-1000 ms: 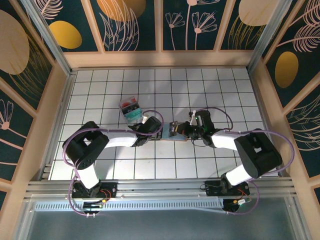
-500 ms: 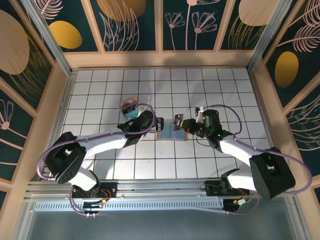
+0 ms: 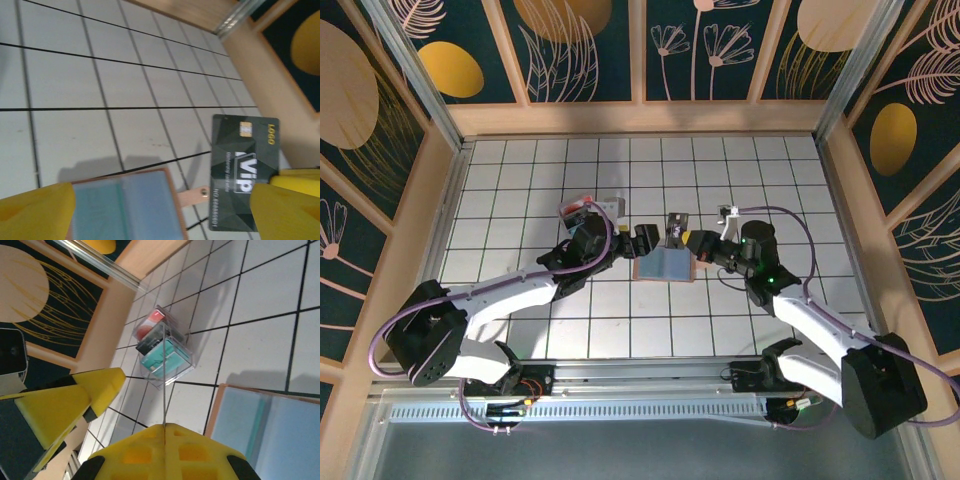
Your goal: Take the credit cards out of the card holder
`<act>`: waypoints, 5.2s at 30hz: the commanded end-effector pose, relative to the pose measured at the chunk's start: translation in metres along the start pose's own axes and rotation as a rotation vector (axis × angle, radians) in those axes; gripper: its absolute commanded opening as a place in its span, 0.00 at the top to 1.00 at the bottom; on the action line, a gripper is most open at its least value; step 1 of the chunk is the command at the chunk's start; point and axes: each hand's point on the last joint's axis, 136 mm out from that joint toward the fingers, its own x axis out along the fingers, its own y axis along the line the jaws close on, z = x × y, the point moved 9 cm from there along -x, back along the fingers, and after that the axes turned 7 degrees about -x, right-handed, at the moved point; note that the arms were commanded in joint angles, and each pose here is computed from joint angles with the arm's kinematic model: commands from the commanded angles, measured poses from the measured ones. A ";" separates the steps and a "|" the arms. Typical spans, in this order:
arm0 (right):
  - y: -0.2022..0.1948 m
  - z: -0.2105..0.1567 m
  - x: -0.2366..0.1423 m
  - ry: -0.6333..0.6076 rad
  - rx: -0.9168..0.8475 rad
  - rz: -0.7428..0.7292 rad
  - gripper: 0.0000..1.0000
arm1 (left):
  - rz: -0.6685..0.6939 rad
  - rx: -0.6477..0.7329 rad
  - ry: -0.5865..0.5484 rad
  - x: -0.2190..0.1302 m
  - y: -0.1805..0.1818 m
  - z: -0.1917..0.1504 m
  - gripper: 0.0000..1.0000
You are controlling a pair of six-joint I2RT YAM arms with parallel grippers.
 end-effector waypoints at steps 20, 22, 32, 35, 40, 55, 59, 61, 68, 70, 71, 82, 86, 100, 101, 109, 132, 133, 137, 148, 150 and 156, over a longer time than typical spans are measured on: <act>0.038 0.014 -0.013 -0.061 -0.072 0.317 1.00 | -0.366 -0.045 0.053 0.002 -0.032 0.004 0.36; 0.039 0.015 -0.014 -0.061 -0.073 0.329 1.00 | -0.391 -0.048 0.057 0.003 -0.035 0.005 0.41; 0.043 0.016 -0.014 -0.058 -0.087 0.367 1.00 | -0.440 -0.039 0.052 0.002 -0.043 0.009 0.75; 0.042 0.015 -0.012 -0.052 -0.085 0.367 1.00 | -0.434 -0.020 0.051 0.002 -0.044 0.010 0.82; 0.040 0.015 -0.009 -0.045 -0.079 0.357 1.00 | -0.396 0.041 0.038 0.000 -0.044 0.013 0.95; 0.028 0.016 -0.008 -0.052 -0.075 0.189 0.52 | -0.208 0.317 -0.009 -0.016 -0.042 0.028 1.00; 0.026 0.015 -0.014 -0.081 -0.073 0.144 0.46 | -0.179 0.401 -0.016 -0.022 -0.042 0.030 1.00; 0.024 0.014 -0.017 -0.095 -0.074 0.116 0.42 | -0.165 0.452 -0.025 -0.027 -0.040 0.031 1.00; 0.024 0.016 -0.023 -0.117 -0.089 0.059 0.34 | -0.023 0.622 -0.060 -0.035 -0.029 0.036 1.00; 0.024 0.017 -0.025 -0.123 -0.089 0.042 0.32 | 0.031 0.665 -0.070 -0.036 -0.023 0.039 1.00; 0.024 0.017 -0.025 -0.125 -0.088 0.034 0.31 | 0.046 0.683 -0.066 -0.036 -0.021 0.040 1.00; 0.017 0.017 -0.030 -0.132 -0.070 -0.072 0.26 | 0.146 0.955 0.061 -0.039 0.016 0.057 1.00; 0.013 0.017 -0.031 -0.136 -0.055 -0.119 0.23 | 0.188 1.023 0.096 -0.039 0.029 0.063 1.00; 0.004 0.021 -0.031 -0.128 -0.024 -0.256 0.05 | 0.245 1.144 0.224 -0.043 0.068 0.080 1.00; 0.004 0.021 -0.031 -0.128 -0.022 -0.259 0.04 | 0.240 1.152 0.245 -0.043 0.071 0.081 1.00; 0.001 0.022 -0.032 -0.133 -0.010 -0.302 0.03 | 0.252 1.191 0.350 -0.036 0.100 0.089 1.00; -0.003 0.022 -0.032 -0.140 0.007 -0.343 0.02 | 0.284 1.165 0.495 -0.003 0.138 0.101 1.00; -0.003 0.022 -0.032 -0.139 0.008 -0.343 0.02 | 0.288 1.166 0.501 -0.002 0.140 0.101 1.00; -0.002 0.023 -0.033 -0.144 0.007 -0.342 0.02 | 0.296 1.162 0.514 0.003 0.144 0.102 1.00; 0.000 0.023 -0.034 -0.149 0.012 -0.328 0.02 | 0.330 1.168 0.528 0.013 0.153 0.104 1.00; -0.001 0.022 -0.034 -0.149 0.016 -0.327 0.02 | 0.342 1.166 0.529 0.015 0.155 0.104 1.00; -0.001 0.020 -0.035 -0.153 0.021 -0.320 0.02 | 0.334 1.153 0.546 0.018 0.158 0.101 0.96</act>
